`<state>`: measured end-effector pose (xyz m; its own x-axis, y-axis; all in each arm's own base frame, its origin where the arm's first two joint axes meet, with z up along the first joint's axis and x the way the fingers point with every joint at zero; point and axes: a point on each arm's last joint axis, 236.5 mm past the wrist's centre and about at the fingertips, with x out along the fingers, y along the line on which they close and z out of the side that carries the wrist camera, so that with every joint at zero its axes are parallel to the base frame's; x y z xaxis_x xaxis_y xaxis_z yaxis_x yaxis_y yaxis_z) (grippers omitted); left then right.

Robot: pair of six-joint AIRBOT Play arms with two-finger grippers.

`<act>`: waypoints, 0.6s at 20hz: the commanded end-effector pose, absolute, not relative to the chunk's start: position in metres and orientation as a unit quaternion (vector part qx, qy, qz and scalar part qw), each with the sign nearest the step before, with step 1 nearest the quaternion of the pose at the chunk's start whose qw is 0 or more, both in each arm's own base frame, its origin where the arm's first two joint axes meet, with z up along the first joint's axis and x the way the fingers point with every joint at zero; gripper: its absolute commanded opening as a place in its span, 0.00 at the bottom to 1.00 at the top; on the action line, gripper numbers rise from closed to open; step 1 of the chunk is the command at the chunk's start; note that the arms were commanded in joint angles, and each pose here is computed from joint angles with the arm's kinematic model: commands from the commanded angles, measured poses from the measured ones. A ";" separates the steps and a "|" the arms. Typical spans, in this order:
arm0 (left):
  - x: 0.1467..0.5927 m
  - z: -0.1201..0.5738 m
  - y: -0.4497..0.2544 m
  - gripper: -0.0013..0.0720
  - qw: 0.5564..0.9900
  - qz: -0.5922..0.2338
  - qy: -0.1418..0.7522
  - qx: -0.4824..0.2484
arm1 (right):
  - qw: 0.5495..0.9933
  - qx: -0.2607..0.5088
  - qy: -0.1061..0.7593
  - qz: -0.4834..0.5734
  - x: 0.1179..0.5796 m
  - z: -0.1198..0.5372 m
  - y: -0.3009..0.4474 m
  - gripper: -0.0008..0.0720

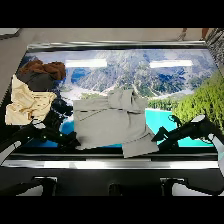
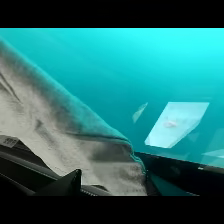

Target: Fold the shirts.

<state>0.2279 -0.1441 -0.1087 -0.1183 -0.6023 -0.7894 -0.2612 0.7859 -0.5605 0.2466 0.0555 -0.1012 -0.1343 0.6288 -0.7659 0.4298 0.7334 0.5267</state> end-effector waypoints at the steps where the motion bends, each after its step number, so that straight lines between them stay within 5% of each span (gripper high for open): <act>1: 0.231 -0.107 -0.143 0.06 0.603 -0.144 0.728 -0.292 | 0.587 0.319 0.738 0.094 0.257 -0.117 0.077 0.58; 3: 0.239 -0.096 -0.143 0.06 0.623 -0.157 0.712 -0.283 | 0.595 0.295 0.740 0.107 0.262 -0.114 0.091 0.07; 5: 0.268 -0.062 -0.143 0.05 0.675 -0.184 0.664 -0.263 | 0.634 0.276 0.711 0.126 0.286 -0.088 0.089 0.07; 7: 0.325 0.023 -0.140 0.05 0.774 -0.210 0.548 -0.238 | 0.742 0.228 0.617 0.129 0.344 -0.021 0.070 0.07; 10: 0.370 0.239 -0.132 0.05 0.907 -0.245 0.288 -0.188 | 0.925 0.131 0.339 0.109 0.417 0.192 0.035 0.07; 12: 0.342 0.399 -0.119 0.05 0.951 -0.247 0.092 -0.162 | 0.988 0.065 0.115 0.076 0.389 0.368 0.016 0.07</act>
